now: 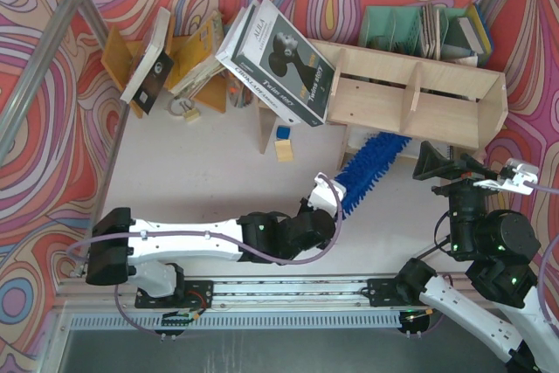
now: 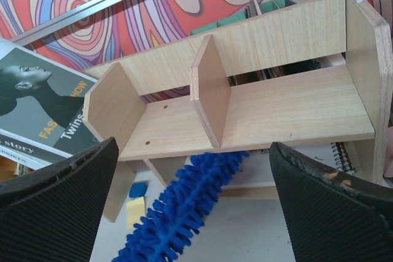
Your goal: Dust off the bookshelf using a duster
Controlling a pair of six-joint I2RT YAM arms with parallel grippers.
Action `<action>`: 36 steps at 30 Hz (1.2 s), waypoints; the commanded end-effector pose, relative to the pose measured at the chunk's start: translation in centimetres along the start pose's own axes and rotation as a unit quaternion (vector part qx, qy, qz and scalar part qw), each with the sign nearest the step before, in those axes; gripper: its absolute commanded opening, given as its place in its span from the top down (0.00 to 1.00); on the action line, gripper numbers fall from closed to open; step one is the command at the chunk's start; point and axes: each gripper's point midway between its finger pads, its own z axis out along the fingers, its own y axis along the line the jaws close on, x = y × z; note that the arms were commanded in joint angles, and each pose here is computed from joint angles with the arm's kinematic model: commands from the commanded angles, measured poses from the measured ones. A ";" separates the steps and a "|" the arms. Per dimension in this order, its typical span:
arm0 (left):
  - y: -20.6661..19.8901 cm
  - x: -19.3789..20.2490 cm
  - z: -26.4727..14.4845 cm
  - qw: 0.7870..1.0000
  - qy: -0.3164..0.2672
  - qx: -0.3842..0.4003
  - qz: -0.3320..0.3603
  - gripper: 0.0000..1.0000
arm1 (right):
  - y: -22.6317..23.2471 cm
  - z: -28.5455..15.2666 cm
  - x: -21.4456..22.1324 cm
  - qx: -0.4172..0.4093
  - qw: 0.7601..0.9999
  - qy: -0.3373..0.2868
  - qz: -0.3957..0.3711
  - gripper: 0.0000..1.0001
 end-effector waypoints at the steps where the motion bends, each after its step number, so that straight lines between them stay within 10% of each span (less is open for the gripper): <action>1: -2.1 -1.9 -0.2 0.999 -0.024 0.028 0.017 1.00 | -0.4 -0.2 -0.4 0.007 1.000 -0.007 0.010 0.01; 15: 5.0 -0.4 -2.8 0.994 -0.038 -0.078 -0.070 1.00 | -0.4 -0.2 -0.1 0.004 1.000 -0.003 0.010 0.01; 36: -5.7 -3.0 2.6 0.996 0.004 0.071 0.056 1.00 | -0.5 -0.4 0.3 0.007 1.000 0.005 0.016 0.01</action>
